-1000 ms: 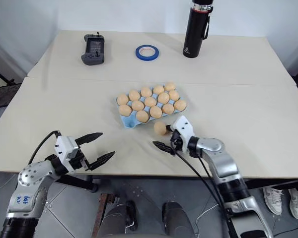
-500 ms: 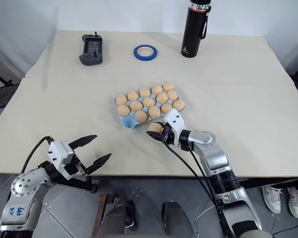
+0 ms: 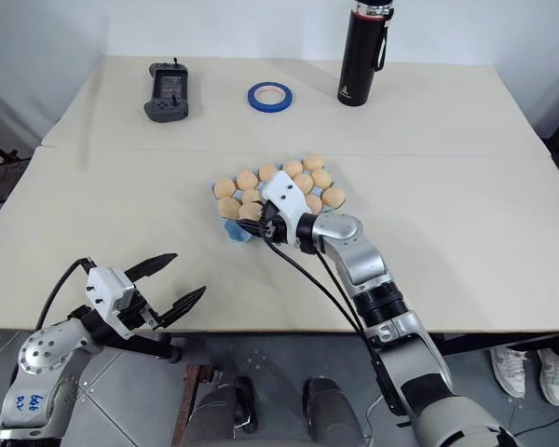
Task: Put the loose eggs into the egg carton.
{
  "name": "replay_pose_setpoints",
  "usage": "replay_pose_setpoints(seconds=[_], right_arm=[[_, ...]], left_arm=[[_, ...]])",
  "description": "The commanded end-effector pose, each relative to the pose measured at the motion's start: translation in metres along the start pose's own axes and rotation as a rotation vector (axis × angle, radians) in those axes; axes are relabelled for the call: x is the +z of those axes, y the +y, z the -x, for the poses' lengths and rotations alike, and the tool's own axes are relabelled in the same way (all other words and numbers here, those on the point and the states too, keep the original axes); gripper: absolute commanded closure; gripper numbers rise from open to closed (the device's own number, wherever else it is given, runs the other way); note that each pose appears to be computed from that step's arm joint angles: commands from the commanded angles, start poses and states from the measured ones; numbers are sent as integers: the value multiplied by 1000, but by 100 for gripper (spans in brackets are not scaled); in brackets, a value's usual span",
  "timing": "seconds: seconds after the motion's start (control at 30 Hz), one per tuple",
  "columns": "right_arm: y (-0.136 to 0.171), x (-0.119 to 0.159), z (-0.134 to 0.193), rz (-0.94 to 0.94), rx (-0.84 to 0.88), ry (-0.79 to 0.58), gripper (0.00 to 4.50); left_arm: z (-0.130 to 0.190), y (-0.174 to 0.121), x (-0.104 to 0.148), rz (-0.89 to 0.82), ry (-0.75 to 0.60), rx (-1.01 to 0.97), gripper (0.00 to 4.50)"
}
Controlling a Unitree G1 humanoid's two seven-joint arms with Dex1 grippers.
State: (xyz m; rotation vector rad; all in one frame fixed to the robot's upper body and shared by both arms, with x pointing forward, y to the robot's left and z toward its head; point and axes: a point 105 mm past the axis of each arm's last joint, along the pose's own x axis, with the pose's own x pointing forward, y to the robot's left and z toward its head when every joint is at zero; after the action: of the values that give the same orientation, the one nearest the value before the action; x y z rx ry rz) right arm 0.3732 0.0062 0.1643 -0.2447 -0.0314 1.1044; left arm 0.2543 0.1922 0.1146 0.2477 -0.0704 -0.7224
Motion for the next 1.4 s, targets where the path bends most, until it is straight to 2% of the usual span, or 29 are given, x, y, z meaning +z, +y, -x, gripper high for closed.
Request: replay_pose_setpoints(seconds=[0.03,0.17,0.47,0.6,0.77,0.9,1.07,1.27,1.4], right_arm=[[4,14,-4,15,15,-50,156],[3,20,-2,21,6,-73,9],[-5,21,13,14,-31,-93,9],[6,24,41,13,29,-130,9],[8,4,89,-1,22,-74,9],[-1,-19,104,-11,-40,23,9],[5,-41,93,-82,-64,97,9],[30,-34,68,-112,-6,59,9],[36,-33,50,-129,-14,64,9]], left_arm=[[5,-2,11,-25,-35,17,0],[5,-3,11,-22,-32,20,0],[-2,-2,11,-20,-40,-2,0],[-1,0,12,-26,-40,-2,0],[4,0,9,-18,-23,-4,0],[4,-2,7,-10,-22,-16,0],[-7,-1,11,-20,-38,-51,0],[-3,1,10,-23,-27,-55,0],[1,1,9,-23,-15,-52,0]])
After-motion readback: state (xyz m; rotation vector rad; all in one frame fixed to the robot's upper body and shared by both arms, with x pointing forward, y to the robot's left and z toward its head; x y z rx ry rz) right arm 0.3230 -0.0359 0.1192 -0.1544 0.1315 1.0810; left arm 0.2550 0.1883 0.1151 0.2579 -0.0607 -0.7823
